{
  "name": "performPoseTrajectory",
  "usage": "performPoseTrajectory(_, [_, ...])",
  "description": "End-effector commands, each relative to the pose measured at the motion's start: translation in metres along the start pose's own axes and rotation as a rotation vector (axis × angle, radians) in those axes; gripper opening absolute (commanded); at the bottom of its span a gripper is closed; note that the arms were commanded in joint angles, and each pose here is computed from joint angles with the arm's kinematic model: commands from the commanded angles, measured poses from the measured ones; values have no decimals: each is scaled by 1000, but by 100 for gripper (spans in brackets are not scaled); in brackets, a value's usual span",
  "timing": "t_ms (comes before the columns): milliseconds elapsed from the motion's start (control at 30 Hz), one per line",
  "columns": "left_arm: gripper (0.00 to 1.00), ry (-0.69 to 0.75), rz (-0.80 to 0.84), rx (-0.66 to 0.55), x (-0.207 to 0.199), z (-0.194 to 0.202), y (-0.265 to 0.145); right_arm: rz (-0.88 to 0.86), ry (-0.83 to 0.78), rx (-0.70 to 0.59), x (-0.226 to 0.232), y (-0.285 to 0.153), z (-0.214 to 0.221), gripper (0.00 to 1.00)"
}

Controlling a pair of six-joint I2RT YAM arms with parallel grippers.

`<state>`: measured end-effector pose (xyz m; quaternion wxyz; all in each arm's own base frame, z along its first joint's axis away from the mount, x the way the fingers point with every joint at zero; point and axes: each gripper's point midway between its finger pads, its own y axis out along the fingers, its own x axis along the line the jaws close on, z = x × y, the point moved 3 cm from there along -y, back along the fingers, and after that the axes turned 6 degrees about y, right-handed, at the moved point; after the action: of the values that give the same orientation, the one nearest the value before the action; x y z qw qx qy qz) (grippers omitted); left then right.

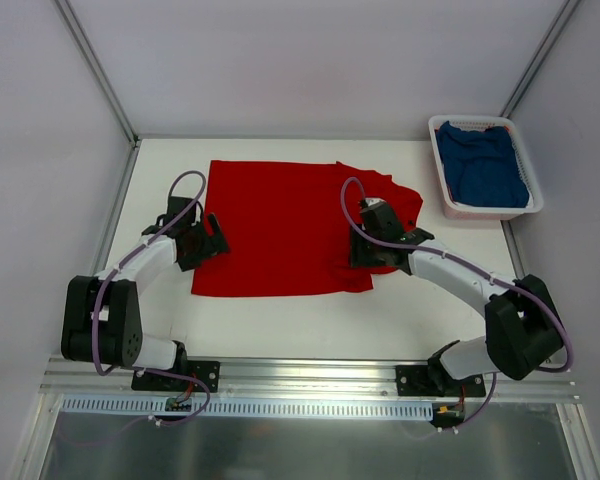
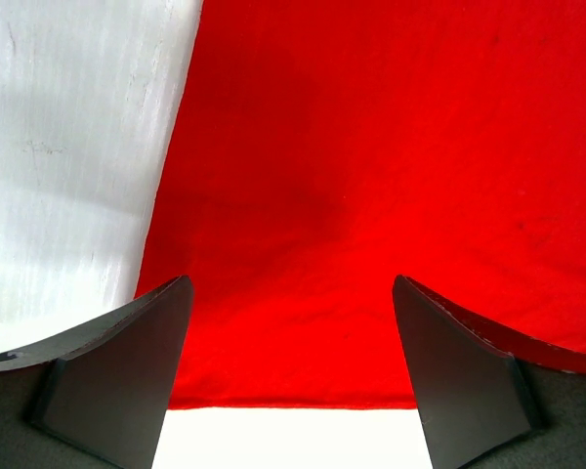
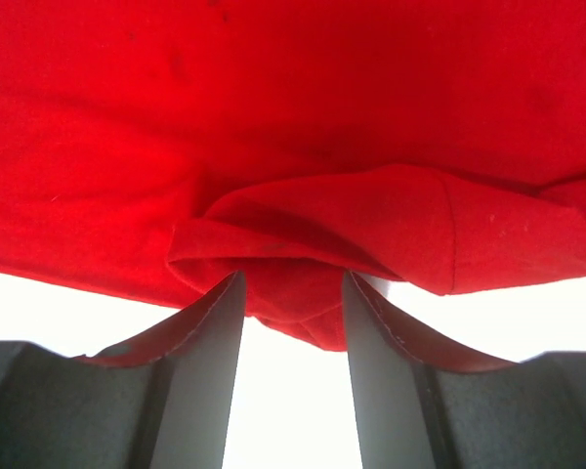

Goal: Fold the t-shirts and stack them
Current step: Flatten out the tshirt

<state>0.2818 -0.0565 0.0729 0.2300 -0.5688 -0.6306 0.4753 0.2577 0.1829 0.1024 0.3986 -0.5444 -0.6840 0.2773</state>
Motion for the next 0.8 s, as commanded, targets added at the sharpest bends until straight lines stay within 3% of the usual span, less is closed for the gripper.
performPoseTrajectory(0, [85,10,27,6,-5,3,5,-19,17,-13,7,7,-4,47])
performPoseTrajectory(533, [84,31,36,5,-7,-3,7,-29,-107,23,46,28,-19,47])
performPoseTrajectory(767, [84,32,43,1,-9,-4,6,-33,-115,28,50,30,-19,40])
